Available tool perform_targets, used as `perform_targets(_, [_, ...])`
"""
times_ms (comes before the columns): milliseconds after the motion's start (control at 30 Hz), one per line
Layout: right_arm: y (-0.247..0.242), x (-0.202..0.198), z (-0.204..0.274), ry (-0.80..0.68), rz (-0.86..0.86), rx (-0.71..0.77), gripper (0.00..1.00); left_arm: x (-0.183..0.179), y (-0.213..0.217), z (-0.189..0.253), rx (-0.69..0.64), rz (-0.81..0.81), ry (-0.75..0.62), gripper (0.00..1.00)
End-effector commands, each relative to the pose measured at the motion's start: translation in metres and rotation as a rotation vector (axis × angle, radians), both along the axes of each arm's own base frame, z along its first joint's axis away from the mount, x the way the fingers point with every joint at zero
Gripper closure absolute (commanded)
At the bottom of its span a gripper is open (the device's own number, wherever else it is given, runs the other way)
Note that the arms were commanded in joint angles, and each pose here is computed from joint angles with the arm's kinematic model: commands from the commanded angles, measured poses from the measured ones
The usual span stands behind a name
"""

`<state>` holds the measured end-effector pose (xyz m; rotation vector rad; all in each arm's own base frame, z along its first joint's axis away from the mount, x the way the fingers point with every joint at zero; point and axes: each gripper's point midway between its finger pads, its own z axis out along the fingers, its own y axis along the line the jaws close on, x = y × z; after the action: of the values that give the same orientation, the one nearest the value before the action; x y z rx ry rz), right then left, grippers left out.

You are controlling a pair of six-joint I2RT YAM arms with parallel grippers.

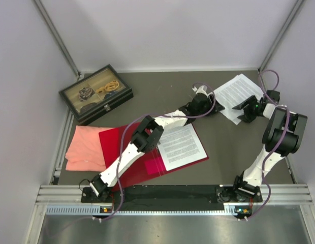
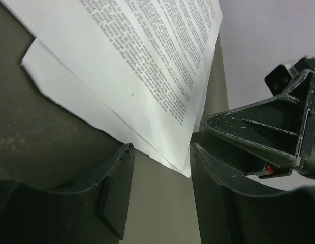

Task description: Put the files into the folder

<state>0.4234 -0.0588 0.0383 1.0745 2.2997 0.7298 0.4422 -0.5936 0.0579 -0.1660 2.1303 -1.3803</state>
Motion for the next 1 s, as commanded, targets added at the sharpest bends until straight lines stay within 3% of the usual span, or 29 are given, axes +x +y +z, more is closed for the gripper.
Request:
perform_targets(0, [0.021,-0.071,-0.035,0.263,0.036,-0.017,0.38,-0.02,0.001,0.087,0.036,-0.127,-0.242,0.47])
perform_targets(200, [0.033,-0.113,-0.029,0.284,0.058,-0.032,0.38,-0.044,-0.002,0.125,-0.041,-0.212,-0.317,0.47])
perform_targets(300, [0.036,-0.121,-0.024,0.237,0.021,0.006,0.37,-0.051,-0.007,0.114,-0.099,-0.233,-0.267,0.51])
perform_targets(500, [0.03,-0.128,-0.02,0.192,-0.034,0.003,0.38,-0.045,-0.012,0.046,-0.117,-0.185,-0.06,0.59])
perform_targets(633, [0.026,-0.133,-0.019,0.191,-0.027,-0.029,0.38,-0.043,-0.007,0.006,-0.077,-0.147,0.032,0.65])
perform_targets(967, [0.023,-0.129,-0.021,0.147,-0.045,-0.047,0.37,-0.054,0.03,-0.053,0.198,-0.045,0.167,0.67])
